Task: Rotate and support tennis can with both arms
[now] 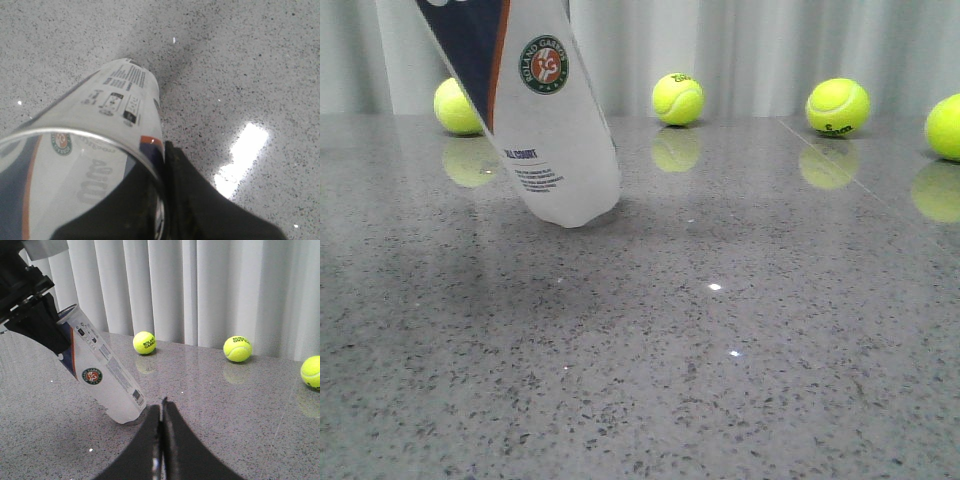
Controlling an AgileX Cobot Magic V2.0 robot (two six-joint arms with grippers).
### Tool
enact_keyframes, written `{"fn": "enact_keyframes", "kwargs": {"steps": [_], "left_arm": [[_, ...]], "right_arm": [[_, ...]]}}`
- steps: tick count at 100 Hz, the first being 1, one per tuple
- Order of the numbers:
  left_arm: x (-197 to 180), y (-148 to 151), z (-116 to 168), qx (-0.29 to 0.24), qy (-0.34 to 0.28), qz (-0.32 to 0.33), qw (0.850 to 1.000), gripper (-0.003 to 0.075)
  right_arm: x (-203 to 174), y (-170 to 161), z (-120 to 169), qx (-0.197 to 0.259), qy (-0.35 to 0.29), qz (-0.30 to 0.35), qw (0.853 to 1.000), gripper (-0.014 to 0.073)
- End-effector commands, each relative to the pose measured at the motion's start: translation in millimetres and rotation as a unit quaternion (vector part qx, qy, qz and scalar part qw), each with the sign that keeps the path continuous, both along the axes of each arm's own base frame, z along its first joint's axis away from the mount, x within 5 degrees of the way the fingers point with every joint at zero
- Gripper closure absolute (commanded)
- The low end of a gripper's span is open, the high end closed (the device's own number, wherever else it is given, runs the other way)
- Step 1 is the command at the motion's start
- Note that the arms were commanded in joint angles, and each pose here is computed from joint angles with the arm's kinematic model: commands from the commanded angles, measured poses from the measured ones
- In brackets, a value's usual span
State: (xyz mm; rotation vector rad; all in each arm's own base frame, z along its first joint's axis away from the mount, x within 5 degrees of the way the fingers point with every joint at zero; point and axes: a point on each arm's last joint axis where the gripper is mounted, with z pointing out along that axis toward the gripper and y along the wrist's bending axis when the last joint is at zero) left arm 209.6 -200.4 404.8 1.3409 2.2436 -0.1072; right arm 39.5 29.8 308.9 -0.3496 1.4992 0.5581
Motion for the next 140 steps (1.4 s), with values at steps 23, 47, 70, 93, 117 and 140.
{"fn": "enact_keyframes", "kwargs": {"steps": [23,47,70,93,117,140], "left_arm": [[-5,0,30,-0.045,-0.019,0.000,0.999,0.0559],[12,-4,30,-0.051,-0.016,0.016,0.998,0.0255],[29,-18,29,-0.065,-0.006,0.017,0.998,0.0248],[36,-29,32,-0.085,0.000,0.011,0.996,0.0248],[38,-30,44,-0.117,-0.038,0.010,0.992,0.0272],[28,-19,86,-0.221,-0.152,0.011,0.963,0.0621]], "right_arm": [[0,-2,13,0.020,-0.036,-0.012,0.999,0.0655],[0,-2,13,0.020,-0.036,-0.012,0.999,0.0655],[0,-2,13,0.020,-0.036,-0.012,0.999,0.0655],[0,-2,13,0.020,-0.036,-0.012,0.999,0.0655],[0,-2,13,0.020,-0.036,-0.012,0.999,0.0655],[0,-2,13,0.020,-0.036,-0.012,0.999,0.0655]]}}
